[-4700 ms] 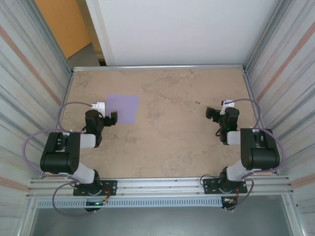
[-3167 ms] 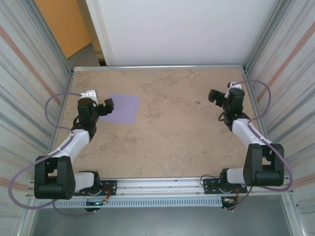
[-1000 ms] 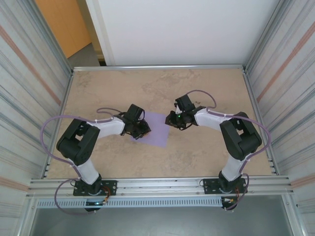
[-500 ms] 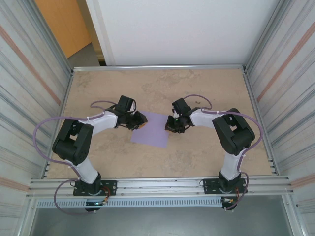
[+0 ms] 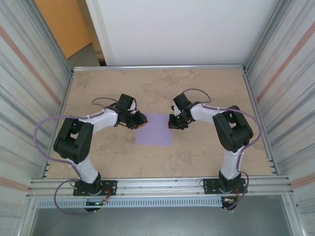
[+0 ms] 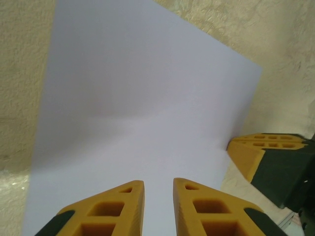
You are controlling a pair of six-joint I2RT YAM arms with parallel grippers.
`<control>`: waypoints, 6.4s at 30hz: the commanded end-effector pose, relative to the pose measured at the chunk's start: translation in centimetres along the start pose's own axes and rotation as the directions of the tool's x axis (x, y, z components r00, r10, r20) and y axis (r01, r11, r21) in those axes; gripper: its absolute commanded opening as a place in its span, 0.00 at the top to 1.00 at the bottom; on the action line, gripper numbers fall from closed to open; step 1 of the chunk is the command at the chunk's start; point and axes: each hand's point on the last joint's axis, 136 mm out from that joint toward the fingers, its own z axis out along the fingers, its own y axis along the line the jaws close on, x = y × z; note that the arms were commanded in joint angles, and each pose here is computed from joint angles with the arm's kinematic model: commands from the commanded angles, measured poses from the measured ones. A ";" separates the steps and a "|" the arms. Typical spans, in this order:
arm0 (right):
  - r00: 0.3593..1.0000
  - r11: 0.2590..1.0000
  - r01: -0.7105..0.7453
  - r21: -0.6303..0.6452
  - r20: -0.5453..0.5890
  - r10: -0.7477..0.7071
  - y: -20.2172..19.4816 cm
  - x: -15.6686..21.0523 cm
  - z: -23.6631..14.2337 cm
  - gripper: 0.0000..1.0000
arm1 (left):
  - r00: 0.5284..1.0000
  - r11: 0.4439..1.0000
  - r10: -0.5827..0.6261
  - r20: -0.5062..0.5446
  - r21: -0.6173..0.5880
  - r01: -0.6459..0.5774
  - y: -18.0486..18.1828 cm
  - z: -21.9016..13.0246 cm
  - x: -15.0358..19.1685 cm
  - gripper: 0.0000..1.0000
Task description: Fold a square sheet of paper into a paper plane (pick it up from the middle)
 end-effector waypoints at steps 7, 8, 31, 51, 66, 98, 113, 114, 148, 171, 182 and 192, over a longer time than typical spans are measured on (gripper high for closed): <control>0.995 0.996 0.061 -0.067 -0.073 -0.066 0.6 0.9 -0.5 0.93 | 0.994 0.997 0.058 -0.089 -0.049 -0.063 0.8 1.3 0.0 0.82; 0.997 0.996 0.042 -0.074 -0.056 -0.046 0.8 0.5 -0.7 0.93 | 0.994 0.997 0.053 -0.095 -0.053 -0.059 1.0 1.6 0.0 0.83; 0.990 0.990 -0.132 -0.044 -0.058 0.129 -0.5 0.8 0.7 0.93 | 0.990 0.992 -0.047 -0.131 -0.120 0.031 4.6 3.8 2.2 0.91; 0.987 0.984 -0.158 -0.088 -0.050 0.154 0.2 -0.4 2.1 0.93 | 0.992 0.993 -0.089 -0.088 -0.091 0.081 4.5 4.2 2.6 0.87; 0.987 0.980 -0.157 -0.119 -0.051 0.152 1.1 -1.1 2.7 0.93 | 0.995 0.994 -0.081 -0.064 0.062 0.085 3.2 4.4 2.8 0.61; 0.988 0.969 -0.145 -0.199 -0.088 0.130 5.7 -0.5 4.2 0.92 | 0.993 0.995 0.062 -0.105 0.081 -0.054 2.1 4.1 3.3 0.34; 0.983 0.925 -0.177 -0.337 -0.007 0.185 5.0 -3.0 -0.1 0.87 | 0.985 0.969 0.166 -0.050 0.193 -0.153 -1.5 2.4 0.8 0.72; 0.983 0.921 -0.163 -0.352 0.017 0.181 4.8 -3.4 -0.8 0.85 | 0.985 0.965 0.168 -0.040 0.211 -0.156 -2.0 1.9 0.6 0.73; 0.987 0.636 0.061 -0.769 0.143 0.078 11.6 -6.5 -12.7 0.50 | 0.971 0.783 0.215 0.106 0.576 -0.236 -10.3 -8.8 -1.5 0.79; 0.981 0.713 -0.067 -0.698 0.086 0.176 7.5 -6.3 -11.1 1.00 | 0.995 0.891 0.099 0.024 0.443 -0.100 -5.1 -4.2 -1.7 0.43; 0.975 0.815 -0.038 -0.578 0.157 0.157 5.4 -5.4 -15.3 1.00 | 0.994 0.905 0.064 0.088 0.415 -0.095 -3.9 -5.1 -2.8 0.34; 0.985 0.832 -0.025 -0.554 0.129 0.116 8.9 -6.2 -12.6 0.98 | 0.993 0.901 0.036 0.112 0.427 -0.080 -3.6 -5.2 -2.6 0.33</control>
